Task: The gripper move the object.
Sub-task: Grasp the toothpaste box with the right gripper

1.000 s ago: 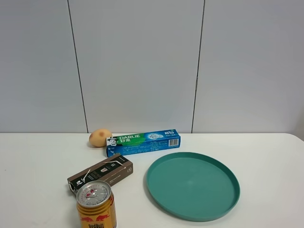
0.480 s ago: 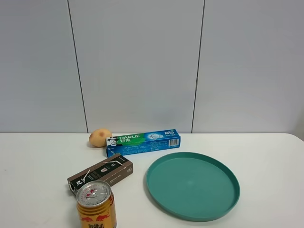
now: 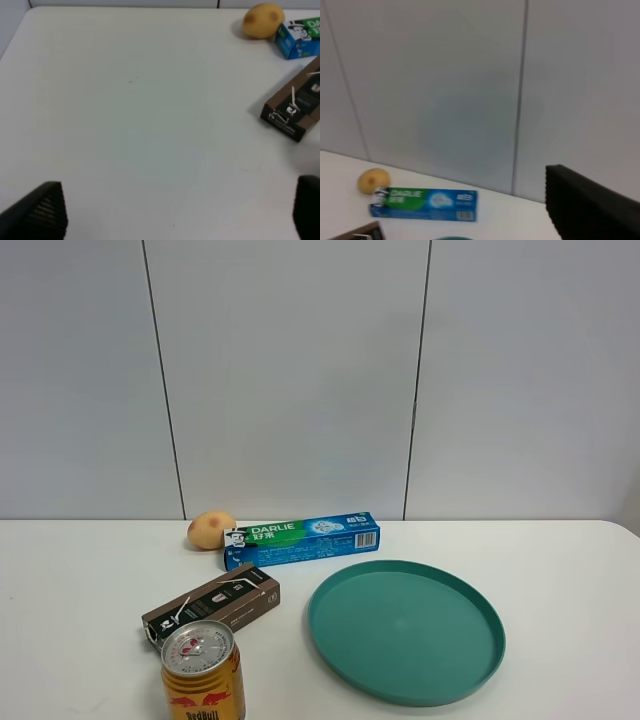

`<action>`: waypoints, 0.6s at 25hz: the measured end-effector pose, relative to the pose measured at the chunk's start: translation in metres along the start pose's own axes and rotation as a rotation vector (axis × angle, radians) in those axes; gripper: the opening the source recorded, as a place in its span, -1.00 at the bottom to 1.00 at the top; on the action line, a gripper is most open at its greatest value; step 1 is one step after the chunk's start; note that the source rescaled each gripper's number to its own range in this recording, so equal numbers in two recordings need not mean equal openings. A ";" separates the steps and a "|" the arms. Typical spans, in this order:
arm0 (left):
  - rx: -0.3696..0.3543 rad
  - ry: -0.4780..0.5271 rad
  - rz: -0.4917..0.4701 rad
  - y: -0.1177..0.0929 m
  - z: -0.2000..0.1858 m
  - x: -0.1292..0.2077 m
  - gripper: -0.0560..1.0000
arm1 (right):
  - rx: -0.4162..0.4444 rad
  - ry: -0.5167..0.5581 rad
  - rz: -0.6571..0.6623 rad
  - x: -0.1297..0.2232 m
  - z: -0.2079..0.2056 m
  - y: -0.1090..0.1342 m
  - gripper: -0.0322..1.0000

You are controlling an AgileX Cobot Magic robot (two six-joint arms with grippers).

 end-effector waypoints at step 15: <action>0.000 0.000 0.000 0.000 0.000 0.000 1.00 | -0.410 0.161 -0.039 -0.053 0.187 -0.007 0.86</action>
Point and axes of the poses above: a point on each arm's last joint axis where the gripper is mounted, z pointing out along that axis toward the gripper, y along the wrist's bending axis when the last joint is at zero, x = y × z, the point moved 2 cm from there along z, pointing out along that axis toward the gripper, and after that the axes turned 2 degrees about -z, right-handed, at the moved point
